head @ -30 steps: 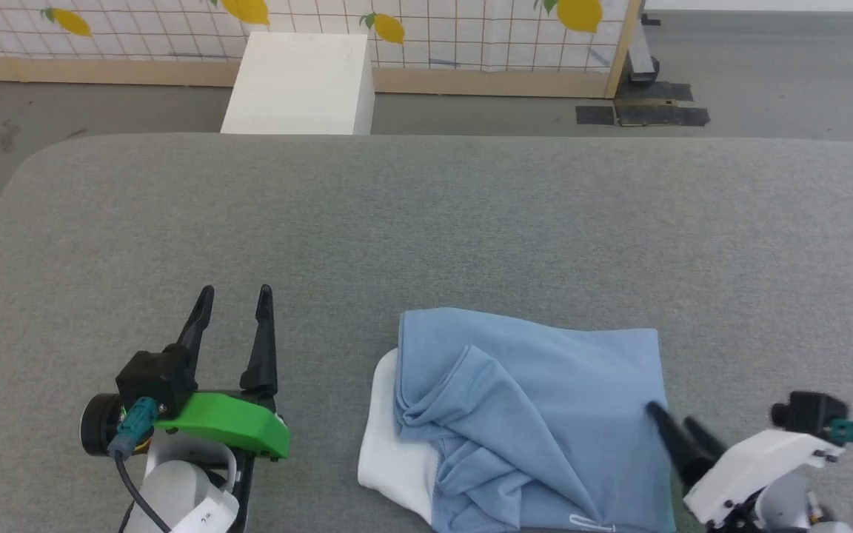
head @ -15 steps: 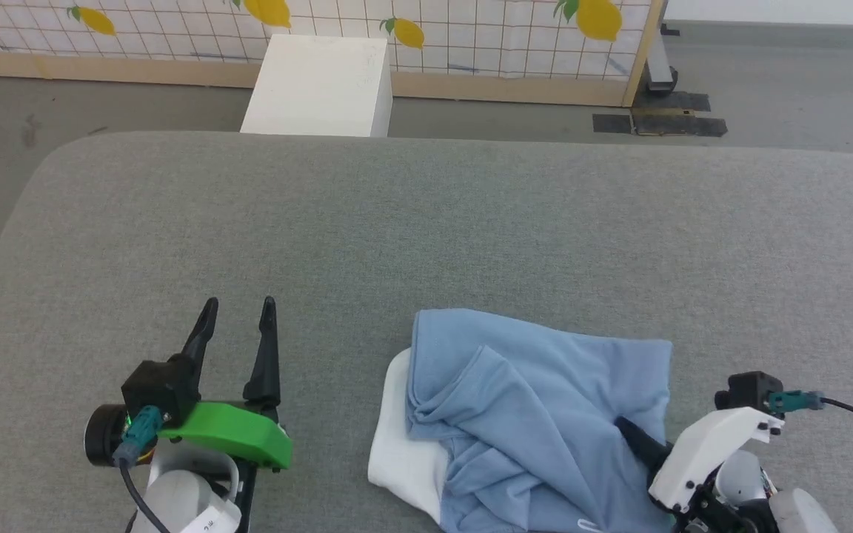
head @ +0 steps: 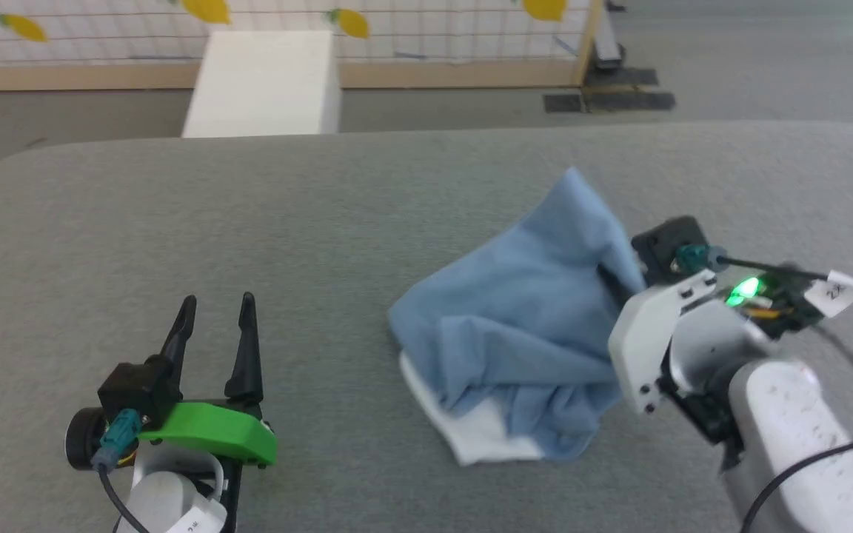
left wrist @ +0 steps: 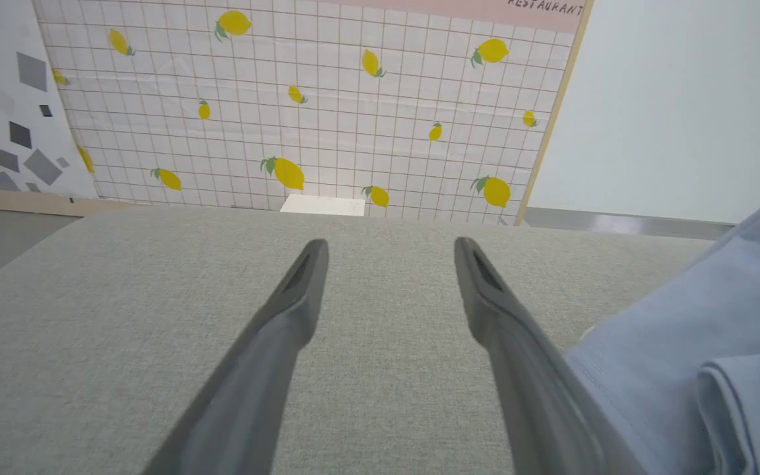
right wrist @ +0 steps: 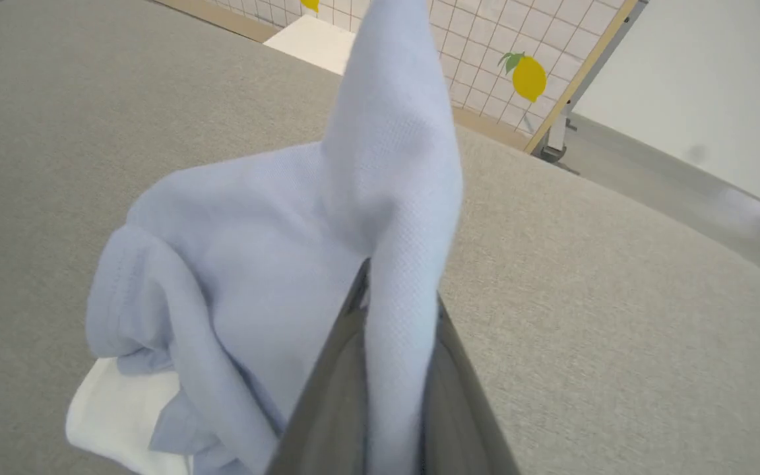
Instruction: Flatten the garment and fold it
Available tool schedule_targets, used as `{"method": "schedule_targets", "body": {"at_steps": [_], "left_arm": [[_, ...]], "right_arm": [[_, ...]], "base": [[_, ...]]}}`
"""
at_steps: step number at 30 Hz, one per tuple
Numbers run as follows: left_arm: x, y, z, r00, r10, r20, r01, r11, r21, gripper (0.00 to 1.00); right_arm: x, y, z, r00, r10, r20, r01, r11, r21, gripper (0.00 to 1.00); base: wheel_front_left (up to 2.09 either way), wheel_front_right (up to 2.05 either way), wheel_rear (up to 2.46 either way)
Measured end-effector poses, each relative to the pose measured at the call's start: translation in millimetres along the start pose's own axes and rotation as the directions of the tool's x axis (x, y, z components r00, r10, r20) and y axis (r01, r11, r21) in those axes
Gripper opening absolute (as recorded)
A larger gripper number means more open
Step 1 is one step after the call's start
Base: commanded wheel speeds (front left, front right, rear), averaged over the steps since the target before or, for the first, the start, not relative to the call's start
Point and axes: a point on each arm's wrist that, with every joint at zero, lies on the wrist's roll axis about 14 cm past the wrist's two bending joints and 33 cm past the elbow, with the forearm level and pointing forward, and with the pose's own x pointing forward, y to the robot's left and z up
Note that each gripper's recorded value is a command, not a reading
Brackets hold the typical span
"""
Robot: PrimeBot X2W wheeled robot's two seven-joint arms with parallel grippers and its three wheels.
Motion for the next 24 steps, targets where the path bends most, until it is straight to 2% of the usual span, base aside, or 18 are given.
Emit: {"method": "schedule_targets", "body": {"at_steps": [6,12,18,24], "left_arm": [[23,-25,-4,0.997,-0.073,0.007,0.073,0.997,-0.015,1.0],[54,-57,-5,0.986,-0.165,0.031,0.166,0.986,-0.019,1.0],[86,-83,-20,0.968,-0.248,0.031,0.248,0.968,-0.023,1.0],[107,-101,-50,0.951,-0.309,0.0,0.309,0.951,-0.032,1.0]], "right_arm": [[-12,-66,5,0.989,-0.146,-0.015,0.142,0.977,-0.159,0.0],[-36,-146,-7,0.946,-0.321,-0.052,0.302,0.927,-0.22,0.0],[-60,-227,-39,0.861,-0.491,-0.131,0.454,0.86,-0.233,0.0],[-69,-283,-66,0.772,-0.61,-0.182,0.564,0.788,-0.248,0.0]], "base": [[0.0,0.0,0.0],[0.0,0.0,0.0],[0.0,0.0,0.0],[0.0,0.0,0.0]]}}
